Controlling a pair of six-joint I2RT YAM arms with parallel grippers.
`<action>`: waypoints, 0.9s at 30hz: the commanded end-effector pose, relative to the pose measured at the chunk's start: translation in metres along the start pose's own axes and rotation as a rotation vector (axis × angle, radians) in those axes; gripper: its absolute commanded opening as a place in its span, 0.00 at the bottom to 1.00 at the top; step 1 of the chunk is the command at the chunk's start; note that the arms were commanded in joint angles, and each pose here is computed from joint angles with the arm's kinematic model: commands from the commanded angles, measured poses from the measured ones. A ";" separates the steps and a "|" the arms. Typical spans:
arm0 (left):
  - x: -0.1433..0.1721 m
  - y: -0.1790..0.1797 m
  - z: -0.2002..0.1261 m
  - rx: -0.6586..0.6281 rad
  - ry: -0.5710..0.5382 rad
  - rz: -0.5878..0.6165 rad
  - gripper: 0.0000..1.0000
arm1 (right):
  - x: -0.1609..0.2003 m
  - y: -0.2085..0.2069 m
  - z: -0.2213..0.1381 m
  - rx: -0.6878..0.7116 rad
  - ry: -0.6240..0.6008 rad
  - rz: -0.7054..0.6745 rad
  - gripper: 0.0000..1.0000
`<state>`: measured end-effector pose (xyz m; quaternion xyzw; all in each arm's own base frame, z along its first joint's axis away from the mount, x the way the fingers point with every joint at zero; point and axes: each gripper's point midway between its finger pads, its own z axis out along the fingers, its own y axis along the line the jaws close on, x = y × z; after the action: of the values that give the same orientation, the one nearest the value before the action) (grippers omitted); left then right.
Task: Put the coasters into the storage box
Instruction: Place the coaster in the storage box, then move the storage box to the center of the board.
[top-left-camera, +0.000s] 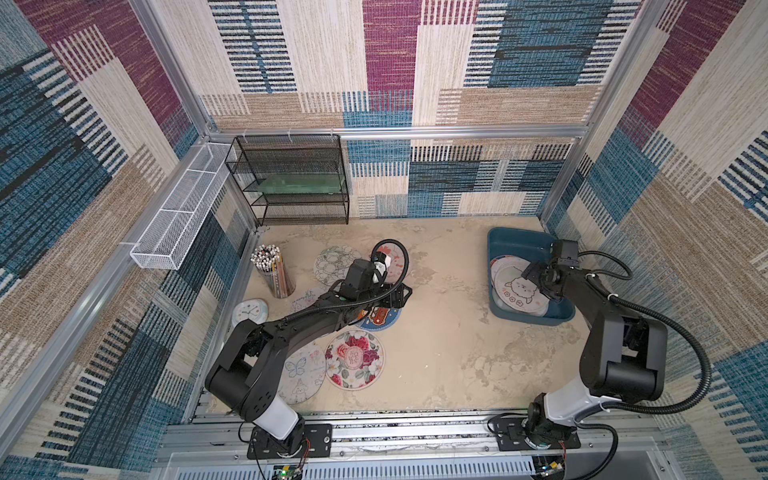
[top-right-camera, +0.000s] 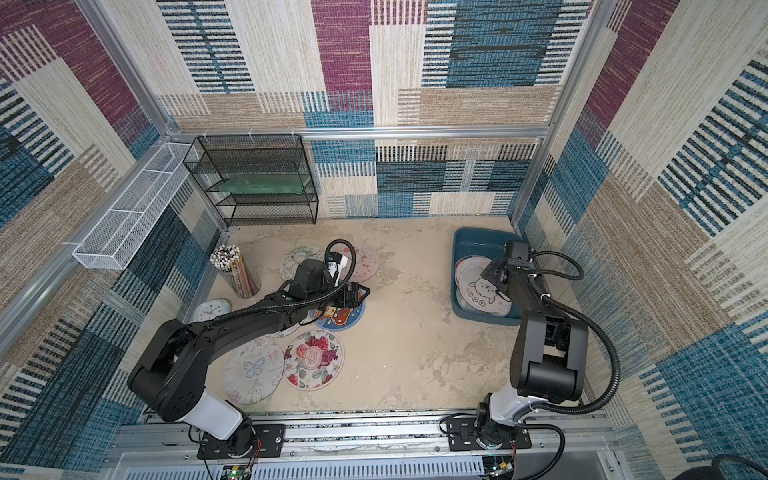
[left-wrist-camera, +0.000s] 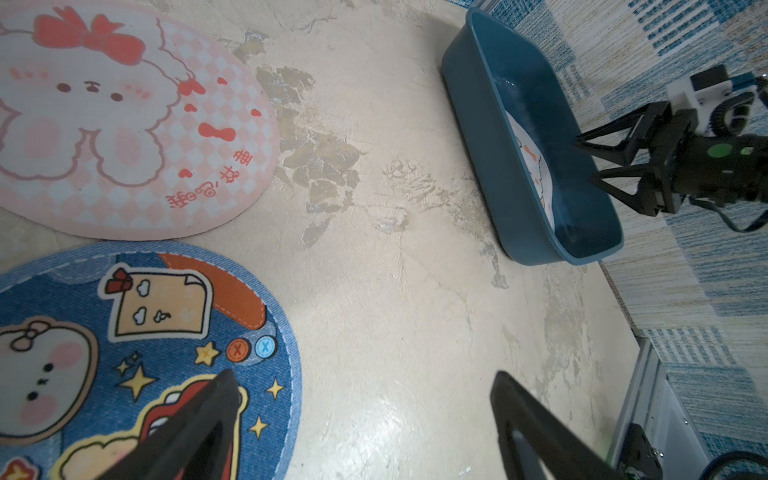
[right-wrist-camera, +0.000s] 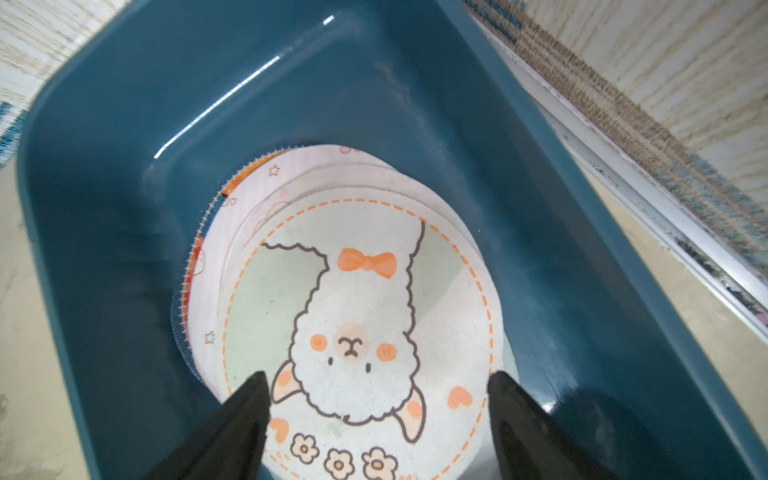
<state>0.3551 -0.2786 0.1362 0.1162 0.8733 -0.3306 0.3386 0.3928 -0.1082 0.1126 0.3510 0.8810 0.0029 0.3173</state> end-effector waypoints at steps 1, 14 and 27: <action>-0.006 0.007 -0.003 -0.052 -0.020 0.013 0.94 | -0.004 0.018 -0.014 -0.060 -0.037 -0.043 0.92; 0.000 0.043 -0.014 -0.205 -0.005 -0.065 0.94 | 0.018 0.126 -0.081 -0.282 -0.117 -0.267 0.95; 0.011 0.057 -0.024 -0.224 -0.005 -0.104 0.94 | 0.029 0.161 -0.042 -0.352 -0.046 -0.297 0.95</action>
<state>0.3591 -0.2241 0.1121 0.0400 0.9099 -0.2465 0.3312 0.4372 0.0338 0.1627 0.1692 0.9077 0.0873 0.3740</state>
